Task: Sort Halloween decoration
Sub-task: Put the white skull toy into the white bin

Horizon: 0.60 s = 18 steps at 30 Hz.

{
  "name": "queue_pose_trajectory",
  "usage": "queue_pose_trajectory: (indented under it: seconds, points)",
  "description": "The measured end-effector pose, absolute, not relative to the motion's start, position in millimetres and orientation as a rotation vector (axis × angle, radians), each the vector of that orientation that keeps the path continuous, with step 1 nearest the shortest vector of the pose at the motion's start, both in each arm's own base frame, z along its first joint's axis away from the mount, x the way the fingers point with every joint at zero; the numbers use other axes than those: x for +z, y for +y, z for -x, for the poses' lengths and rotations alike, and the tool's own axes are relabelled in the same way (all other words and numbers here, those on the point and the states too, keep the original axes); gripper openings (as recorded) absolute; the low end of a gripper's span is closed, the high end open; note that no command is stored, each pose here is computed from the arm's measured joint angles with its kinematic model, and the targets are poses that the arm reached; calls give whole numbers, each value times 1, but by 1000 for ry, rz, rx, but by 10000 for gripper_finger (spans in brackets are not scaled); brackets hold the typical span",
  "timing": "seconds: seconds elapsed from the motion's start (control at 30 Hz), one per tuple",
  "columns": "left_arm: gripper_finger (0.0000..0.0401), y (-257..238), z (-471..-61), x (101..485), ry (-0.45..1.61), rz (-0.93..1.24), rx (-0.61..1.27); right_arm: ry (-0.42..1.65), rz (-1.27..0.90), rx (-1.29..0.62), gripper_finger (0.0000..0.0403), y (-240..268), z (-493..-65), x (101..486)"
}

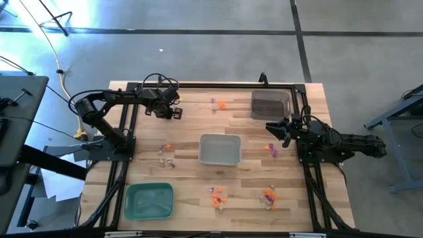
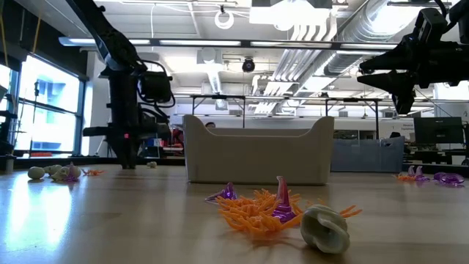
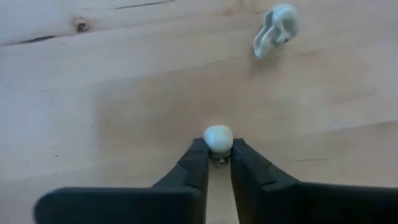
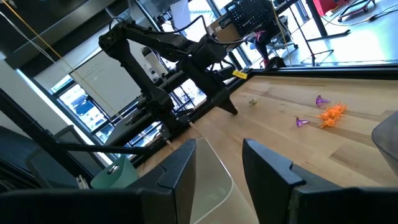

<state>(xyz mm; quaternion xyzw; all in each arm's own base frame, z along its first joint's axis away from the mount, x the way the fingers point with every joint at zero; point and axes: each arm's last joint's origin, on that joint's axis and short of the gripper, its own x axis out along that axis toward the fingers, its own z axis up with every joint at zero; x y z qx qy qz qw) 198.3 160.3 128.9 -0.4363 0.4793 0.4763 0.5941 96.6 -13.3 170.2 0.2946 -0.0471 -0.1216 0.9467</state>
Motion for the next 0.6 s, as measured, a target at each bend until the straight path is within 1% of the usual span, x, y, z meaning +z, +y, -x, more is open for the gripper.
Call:
queue_pose_trajectory:
  seconds: [0.1,0.33,0.6]
  points:
    - [9,160,-199,130,1103,1014,1103,-96,-600,-248,126,-13,-97,170]
    - [13,158,-196,138,1087,1017,1093,-96,-600,-247,126,-13,-97,170]
    - [14,154,-192,141,1132,1015,1060,-96,-600,-248,126,-13,-97,170]
